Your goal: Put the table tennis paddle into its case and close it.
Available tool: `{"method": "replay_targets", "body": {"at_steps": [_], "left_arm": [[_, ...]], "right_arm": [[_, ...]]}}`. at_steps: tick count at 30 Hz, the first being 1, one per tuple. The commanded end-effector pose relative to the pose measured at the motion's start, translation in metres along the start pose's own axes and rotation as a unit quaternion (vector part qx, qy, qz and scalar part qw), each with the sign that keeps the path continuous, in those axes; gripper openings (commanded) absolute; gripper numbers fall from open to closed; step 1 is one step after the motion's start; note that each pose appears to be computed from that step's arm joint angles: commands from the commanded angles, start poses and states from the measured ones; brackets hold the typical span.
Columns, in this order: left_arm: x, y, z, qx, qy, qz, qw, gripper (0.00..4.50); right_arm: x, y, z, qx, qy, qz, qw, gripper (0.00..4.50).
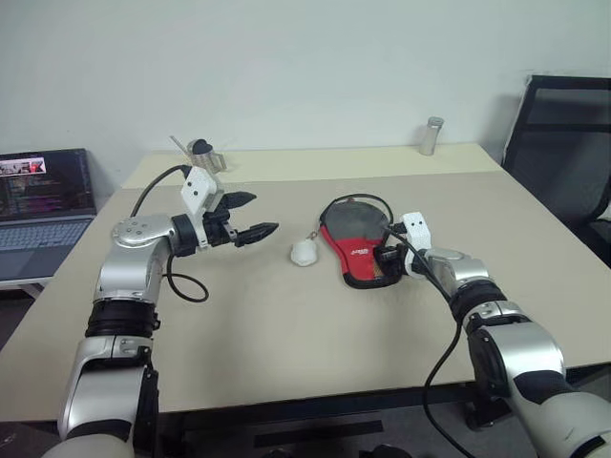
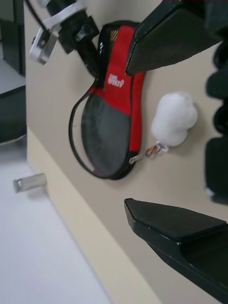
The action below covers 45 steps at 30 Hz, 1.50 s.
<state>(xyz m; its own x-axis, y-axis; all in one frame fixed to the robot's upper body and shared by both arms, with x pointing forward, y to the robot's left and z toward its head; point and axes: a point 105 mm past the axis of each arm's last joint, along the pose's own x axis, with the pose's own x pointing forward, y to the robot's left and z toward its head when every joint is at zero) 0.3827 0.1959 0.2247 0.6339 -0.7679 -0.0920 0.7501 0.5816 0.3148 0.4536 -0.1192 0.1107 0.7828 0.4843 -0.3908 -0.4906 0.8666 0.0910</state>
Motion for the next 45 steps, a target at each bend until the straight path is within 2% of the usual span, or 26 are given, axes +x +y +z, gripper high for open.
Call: {"method": "replay_targets", "body": {"at_steps": [1, 5, 10, 18, 27, 34, 45], "left_arm": [[-0.019, -0.003, 0.006, 0.005, 0.002, -0.017, 1.0, 4.5], [-0.044, -0.011, -0.016, -0.017, 0.048, -0.04, 0.998, 4.5], [-0.053, -0.026, -0.029, -0.03, 0.071, -0.063, 0.995, 4.5], [-0.055, -0.063, -0.038, -0.059, 0.071, -0.106, 0.99, 4.5], [-0.058, -0.082, -0.036, -0.062, 0.079, -0.138, 0.985, 4.5], [-0.061, -0.085, -0.028, -0.052, 0.083, -0.169, 0.981, 4.5], [-0.071, -0.089, -0.011, -0.034, 0.089, -0.206, 0.974, 4.5]], "right_arm": [[0.005, 0.018, -0.005, 0.014, 0.015, 0.04, 0.999, 0.04], [0.009, 0.047, 0.013, 0.016, -0.004, 0.09, 0.996, 0.04], [0.007, 0.078, 0.023, 0.025, -0.017, 0.128, 0.991, 0.04], [-0.007, 0.122, 0.009, 0.05, -0.005, 0.159, 0.986, 0.04], [-0.044, 0.128, -0.02, 0.088, 0.019, 0.12, 0.989, 0.04], [-0.081, 0.138, -0.043, 0.103, 0.052, 0.124, 0.985, 0.04], [-0.1, 0.151, -0.056, 0.124, 0.075, 0.132, 0.981, 0.04]]}}
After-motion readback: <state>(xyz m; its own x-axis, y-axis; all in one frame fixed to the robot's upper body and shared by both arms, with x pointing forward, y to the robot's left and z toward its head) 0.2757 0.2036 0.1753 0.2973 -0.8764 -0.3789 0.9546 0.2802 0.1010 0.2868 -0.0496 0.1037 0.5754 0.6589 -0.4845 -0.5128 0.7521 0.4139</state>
